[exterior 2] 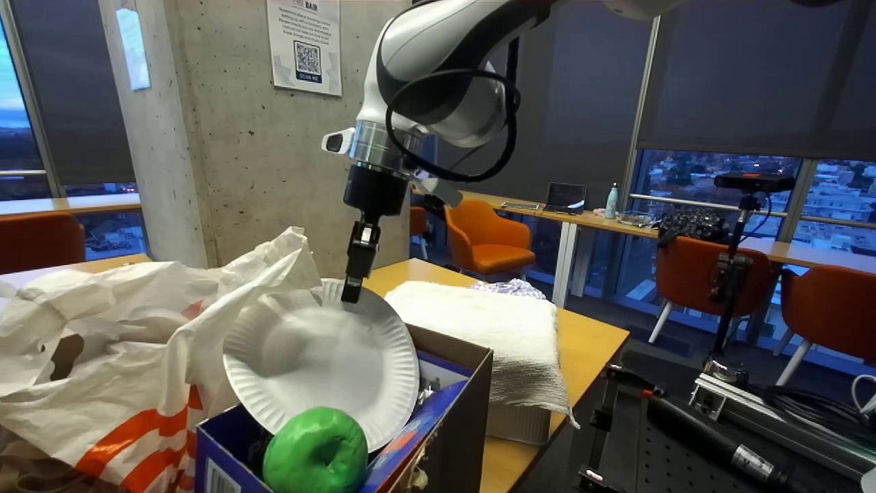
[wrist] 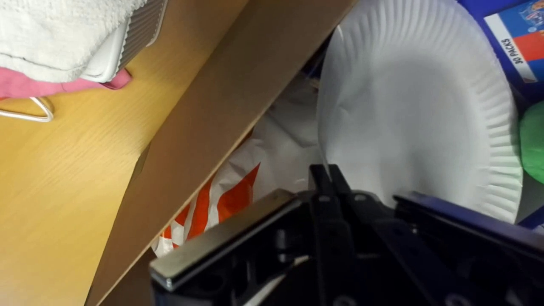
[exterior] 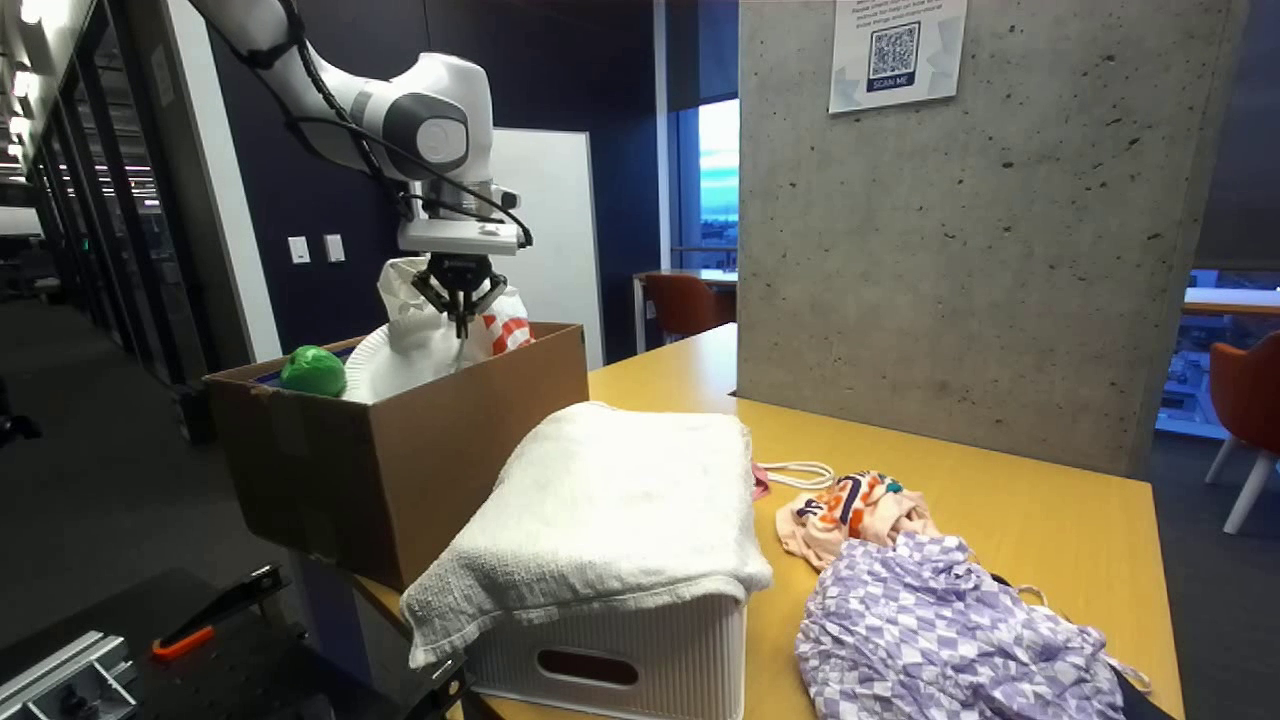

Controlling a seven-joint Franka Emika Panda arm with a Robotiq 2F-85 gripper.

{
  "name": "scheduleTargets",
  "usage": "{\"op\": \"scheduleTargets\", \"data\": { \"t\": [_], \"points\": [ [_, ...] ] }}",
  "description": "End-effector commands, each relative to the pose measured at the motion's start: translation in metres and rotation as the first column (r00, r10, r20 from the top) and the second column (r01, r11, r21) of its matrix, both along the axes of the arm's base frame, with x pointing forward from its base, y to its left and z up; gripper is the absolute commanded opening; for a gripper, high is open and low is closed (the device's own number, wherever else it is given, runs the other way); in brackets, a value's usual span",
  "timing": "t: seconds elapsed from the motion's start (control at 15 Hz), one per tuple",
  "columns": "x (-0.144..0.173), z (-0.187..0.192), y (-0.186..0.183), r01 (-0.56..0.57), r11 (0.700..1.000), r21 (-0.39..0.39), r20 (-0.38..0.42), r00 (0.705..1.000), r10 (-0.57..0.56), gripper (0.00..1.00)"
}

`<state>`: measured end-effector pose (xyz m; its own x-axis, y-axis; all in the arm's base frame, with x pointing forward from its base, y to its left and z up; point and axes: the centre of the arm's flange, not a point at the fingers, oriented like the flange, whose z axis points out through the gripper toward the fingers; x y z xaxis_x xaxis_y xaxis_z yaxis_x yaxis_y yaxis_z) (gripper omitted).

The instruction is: Pick up the plate

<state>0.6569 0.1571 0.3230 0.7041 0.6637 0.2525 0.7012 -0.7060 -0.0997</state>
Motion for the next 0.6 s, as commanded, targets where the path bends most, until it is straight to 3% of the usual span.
{"op": "scheduleTargets", "data": {
  "t": [0.0,0.27,0.53],
  "points": [
    [-0.001,0.018,-0.010,-0.027,1.000,0.011,0.035,0.999,0.026,0.00],
    [0.003,0.050,-0.027,0.015,1.000,0.017,0.049,0.999,-0.016,0.00],
    [0.011,0.092,-0.067,0.124,0.985,0.120,-0.033,0.992,-0.121,0.00]
  ]
}}
